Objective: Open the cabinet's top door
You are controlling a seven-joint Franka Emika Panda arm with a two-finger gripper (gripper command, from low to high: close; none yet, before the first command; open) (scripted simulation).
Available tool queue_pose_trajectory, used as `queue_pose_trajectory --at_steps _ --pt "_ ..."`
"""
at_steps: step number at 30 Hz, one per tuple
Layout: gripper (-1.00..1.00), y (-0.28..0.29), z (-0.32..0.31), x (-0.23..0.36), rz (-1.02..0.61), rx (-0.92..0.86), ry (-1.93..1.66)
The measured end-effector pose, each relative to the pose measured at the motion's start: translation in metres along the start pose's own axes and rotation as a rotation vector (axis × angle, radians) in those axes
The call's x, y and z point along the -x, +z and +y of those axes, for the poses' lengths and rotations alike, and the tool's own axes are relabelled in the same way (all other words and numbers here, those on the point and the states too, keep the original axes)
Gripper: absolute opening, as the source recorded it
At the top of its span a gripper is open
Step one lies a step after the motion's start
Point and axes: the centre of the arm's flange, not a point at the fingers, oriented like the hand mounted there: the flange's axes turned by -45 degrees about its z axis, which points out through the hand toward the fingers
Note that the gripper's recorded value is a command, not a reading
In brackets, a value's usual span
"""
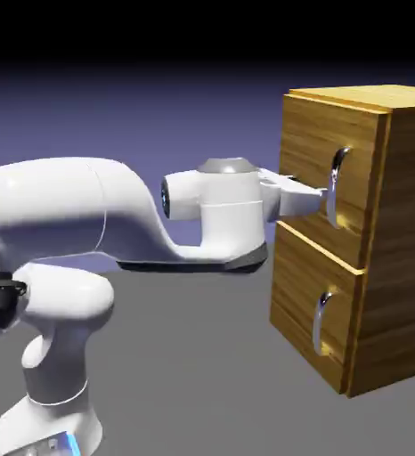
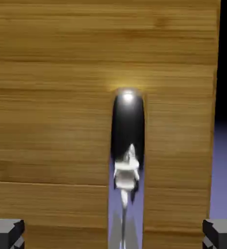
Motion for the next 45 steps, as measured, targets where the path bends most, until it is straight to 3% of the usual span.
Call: queue_pose_trajectory --at_steps 7,8,24,45 --pt "0.0 0.046 0.005 0.006 0.023 -0.01 0.012" --pt "-1.0 0.055 0.004 0.006 0.023 -0.01 0.01" --pt "-1.0 -0.018 -0.054 0.007 0.023 0.31 0.012" --pt "-1.0 -0.067 -0.131 0.007 0.019 0.627 0.012"
